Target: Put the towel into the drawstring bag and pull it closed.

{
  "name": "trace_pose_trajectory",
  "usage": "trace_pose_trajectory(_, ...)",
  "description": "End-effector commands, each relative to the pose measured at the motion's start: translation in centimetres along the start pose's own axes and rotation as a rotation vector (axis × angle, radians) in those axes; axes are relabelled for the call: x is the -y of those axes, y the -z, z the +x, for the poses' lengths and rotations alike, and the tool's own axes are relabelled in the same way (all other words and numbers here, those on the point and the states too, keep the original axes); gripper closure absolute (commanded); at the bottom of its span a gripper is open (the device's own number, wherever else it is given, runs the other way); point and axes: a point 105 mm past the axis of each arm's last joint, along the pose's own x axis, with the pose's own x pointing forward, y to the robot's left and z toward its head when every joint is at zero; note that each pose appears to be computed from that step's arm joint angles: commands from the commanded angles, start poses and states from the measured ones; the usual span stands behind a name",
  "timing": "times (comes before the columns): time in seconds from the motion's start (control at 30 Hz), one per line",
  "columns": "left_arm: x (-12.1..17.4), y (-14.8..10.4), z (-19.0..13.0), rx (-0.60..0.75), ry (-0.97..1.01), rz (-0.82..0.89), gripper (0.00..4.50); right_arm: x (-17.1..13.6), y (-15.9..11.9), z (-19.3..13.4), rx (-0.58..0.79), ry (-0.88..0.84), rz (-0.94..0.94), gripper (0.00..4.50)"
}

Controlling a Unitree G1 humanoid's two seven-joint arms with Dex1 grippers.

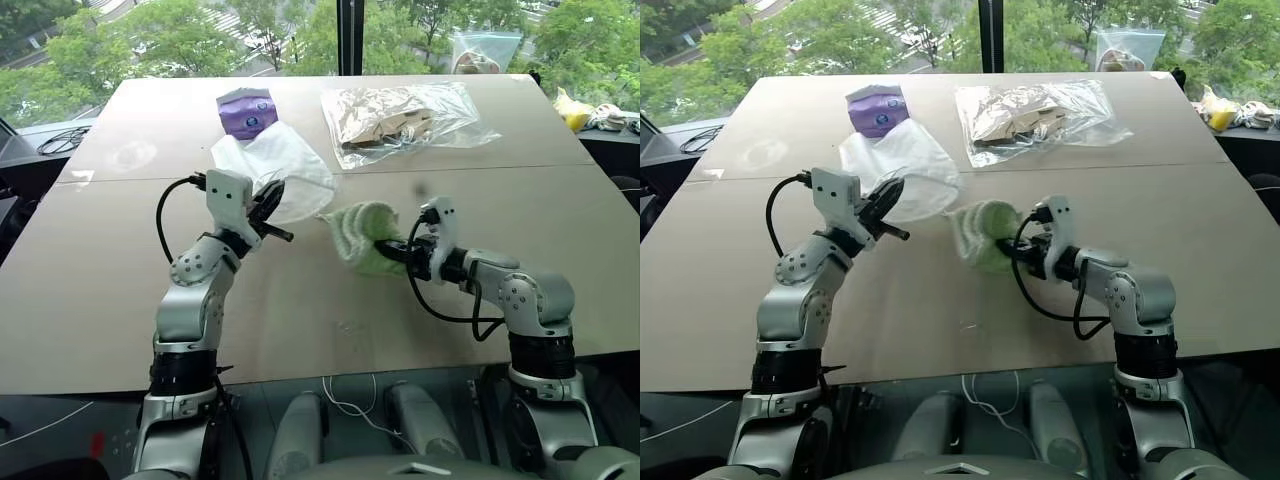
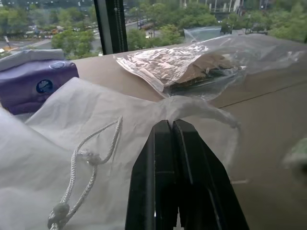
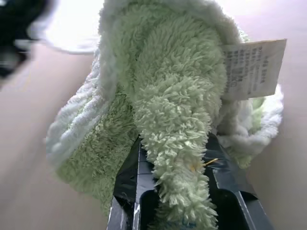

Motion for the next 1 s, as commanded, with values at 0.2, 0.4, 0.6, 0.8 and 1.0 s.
trace_pose_trajectory(0.2, 2.5, -3.2, -0.1, 0.092, 0.226, -0.151, 4.50, -1.7, -1.5, 1.1, 0.018, -0.019, -0.070, 4.32)
trace_pose_trajectory(0.4, 4.0, -3.3, -0.3, 0.072, 0.316, -0.254, 4.50, -2.3, -1.3, 1.7, -0.008, -0.030, -0.085, 4.32)
trace_pose_trajectory(0.6, 5.5, -2.5, -0.8, 0.022, 0.396, -0.271, 4.50, -1.8, -2.7, 2.0, 0.055, 0.022, -0.071, 4.32)
trace_pose_trajectory(0.8, 6.7, -1.7, -1.4, -0.028, 0.463, -0.291, 4.50, -1.6, -4.2, 2.0, 0.140, 0.028, 0.087, 4.32)
trace_pose_trajectory(1.0, 7.4, -2.0, -1.3, -0.016, 0.486, -0.318, 4.50, -3.8, -0.5, 2.5, -0.049, -0.036, -0.062, 4.32)
